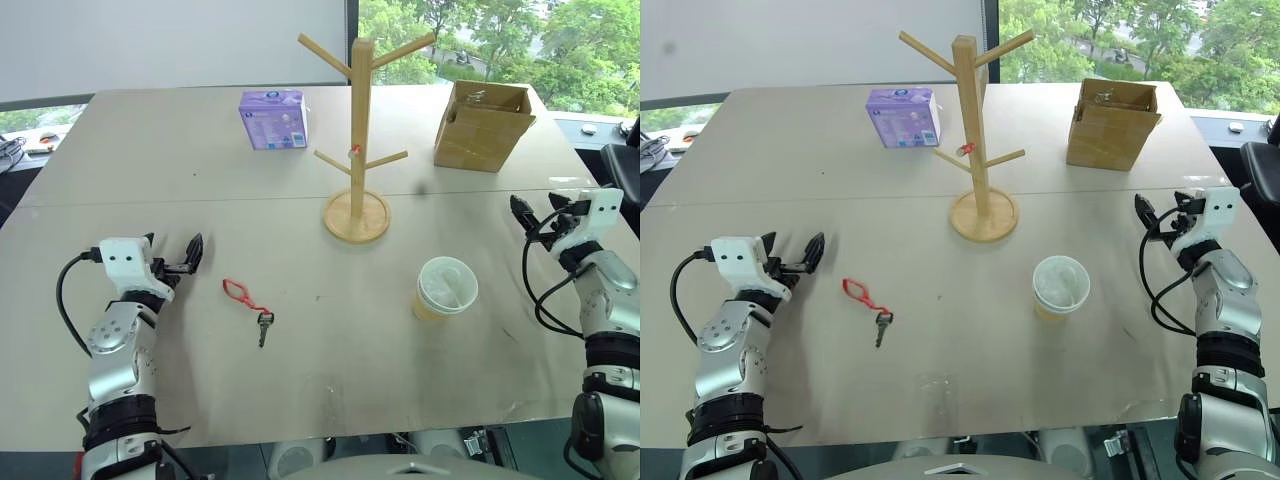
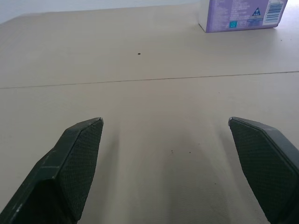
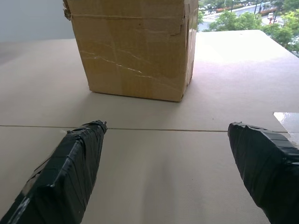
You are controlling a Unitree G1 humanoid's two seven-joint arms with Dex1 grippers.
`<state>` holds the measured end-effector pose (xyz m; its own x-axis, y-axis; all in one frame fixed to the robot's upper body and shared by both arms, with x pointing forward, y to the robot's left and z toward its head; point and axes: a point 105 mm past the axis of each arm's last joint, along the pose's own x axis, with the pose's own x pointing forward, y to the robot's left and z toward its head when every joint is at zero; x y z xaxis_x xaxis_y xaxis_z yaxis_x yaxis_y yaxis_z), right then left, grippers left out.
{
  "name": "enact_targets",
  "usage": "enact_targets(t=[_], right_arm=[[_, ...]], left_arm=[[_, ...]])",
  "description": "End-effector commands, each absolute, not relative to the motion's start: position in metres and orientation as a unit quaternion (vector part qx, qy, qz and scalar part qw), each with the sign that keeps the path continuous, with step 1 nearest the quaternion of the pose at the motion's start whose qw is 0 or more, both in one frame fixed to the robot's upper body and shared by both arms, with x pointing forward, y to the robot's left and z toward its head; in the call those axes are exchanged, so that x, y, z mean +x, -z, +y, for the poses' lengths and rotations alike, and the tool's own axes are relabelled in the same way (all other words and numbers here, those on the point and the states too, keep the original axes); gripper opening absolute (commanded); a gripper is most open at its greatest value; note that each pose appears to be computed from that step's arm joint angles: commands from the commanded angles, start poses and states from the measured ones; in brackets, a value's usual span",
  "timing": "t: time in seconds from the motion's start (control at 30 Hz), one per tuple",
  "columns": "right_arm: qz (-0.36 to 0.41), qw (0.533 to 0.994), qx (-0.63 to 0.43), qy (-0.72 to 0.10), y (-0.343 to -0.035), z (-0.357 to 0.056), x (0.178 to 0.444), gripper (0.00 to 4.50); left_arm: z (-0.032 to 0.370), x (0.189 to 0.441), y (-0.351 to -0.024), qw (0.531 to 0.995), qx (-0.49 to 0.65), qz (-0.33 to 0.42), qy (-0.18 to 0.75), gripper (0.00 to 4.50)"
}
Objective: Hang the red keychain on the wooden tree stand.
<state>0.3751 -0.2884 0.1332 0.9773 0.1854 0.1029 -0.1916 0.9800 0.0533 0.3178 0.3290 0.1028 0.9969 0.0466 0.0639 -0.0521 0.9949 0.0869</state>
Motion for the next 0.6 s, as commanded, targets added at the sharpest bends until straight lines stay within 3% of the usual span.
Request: enact_targets(t=[0.03,0.6], right_arm=[[-0.076,0.992,0.019,-0.098,-0.1507,-0.2907,0.3748,4.5],[-0.07,0.992,0.016,-0.104,-0.1467,-0.2927,0.3712,4.5]], left_arm=[[0.3315,0.3171,-0.1273,0.995,0.064,-0.067,-0.028,4.47],[0.3296,0.3163,-0.1363,0.995,0.05,-0.082,-0.017,4.47]])
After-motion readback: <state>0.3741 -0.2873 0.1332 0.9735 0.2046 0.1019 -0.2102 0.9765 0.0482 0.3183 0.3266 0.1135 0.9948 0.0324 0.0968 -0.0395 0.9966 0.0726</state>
